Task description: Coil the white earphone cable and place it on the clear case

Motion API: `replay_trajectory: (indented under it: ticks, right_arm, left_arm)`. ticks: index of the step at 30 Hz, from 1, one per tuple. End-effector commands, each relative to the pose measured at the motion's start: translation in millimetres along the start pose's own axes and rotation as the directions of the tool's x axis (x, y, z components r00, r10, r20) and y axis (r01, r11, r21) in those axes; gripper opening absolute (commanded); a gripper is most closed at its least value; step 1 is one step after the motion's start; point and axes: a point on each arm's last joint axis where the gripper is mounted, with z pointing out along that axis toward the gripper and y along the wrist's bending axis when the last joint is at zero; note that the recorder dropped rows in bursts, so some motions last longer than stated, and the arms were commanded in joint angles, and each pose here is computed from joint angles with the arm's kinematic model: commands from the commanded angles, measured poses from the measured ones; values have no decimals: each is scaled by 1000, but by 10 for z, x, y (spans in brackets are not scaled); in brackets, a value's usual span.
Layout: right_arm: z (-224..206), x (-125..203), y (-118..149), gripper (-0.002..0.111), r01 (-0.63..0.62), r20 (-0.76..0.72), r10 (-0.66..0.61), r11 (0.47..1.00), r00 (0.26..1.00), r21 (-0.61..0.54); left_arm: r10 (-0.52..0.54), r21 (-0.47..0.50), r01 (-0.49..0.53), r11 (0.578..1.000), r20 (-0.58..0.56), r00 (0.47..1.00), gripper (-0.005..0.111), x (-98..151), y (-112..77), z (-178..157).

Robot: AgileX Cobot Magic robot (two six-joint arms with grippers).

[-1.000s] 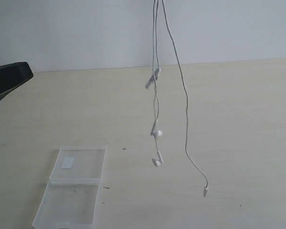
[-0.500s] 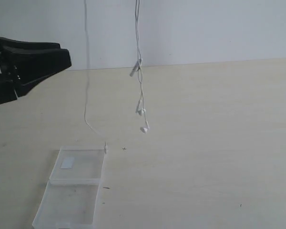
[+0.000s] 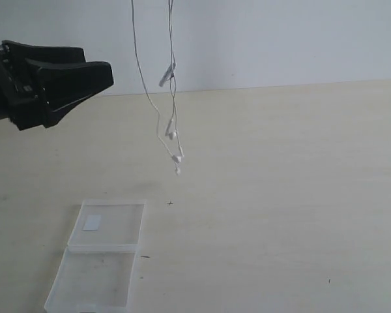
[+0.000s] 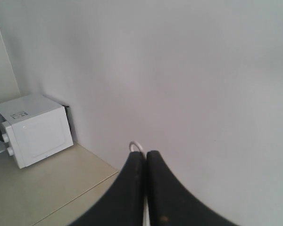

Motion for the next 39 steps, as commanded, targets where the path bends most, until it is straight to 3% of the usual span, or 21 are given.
replay_trajectory:
  ticks: [1, 8, 16, 21, 28, 35, 39]
  right_arm:
    - [-2, -39, 3, 0, -1, 40, 1, 1000, 999, 2]
    - [-2, -41, 3, 0, -1, 42, 1, 1000, 999, 2]
    - [-2, -41, 3, 0, -1, 42, 1, 1000, 999, 2]
    - [-2, -51, 2, 0, -2, 53, 2, 1000, 999, 3]
    - [-3, -56, -17, 0, 11, 58, -12, 1000, 998, 25]
    - [-4, -74, -2, 0, -4, 79, 3, 1000, 997, 7]
    - [-4, -73, -10, 0, 3, 77, -4, 1000, 997, 16]
  left_arm:
    - [6, 10, -6, 1000, 28, 1000, 71, -78, -21, 51]
    - [34, 86, -37, 996, 34, 999, 71, -172, -180, 221]
    - [9, 176, -5, 984, -22, 1000, 71, -45, -279, 548]
    - [-19, 176, 23, 984, -23, 1000, 71, -41, -196, 765]
    - [-41, 29, 44, 999, -111, 993, 71, 35, -22, 846]
    - [-87, 178, 92, 980, -36, 996, 71, -1, -76, 966]
    - [-82, 197, 91, 976, -51, 995, 71, 52, -75, 987]
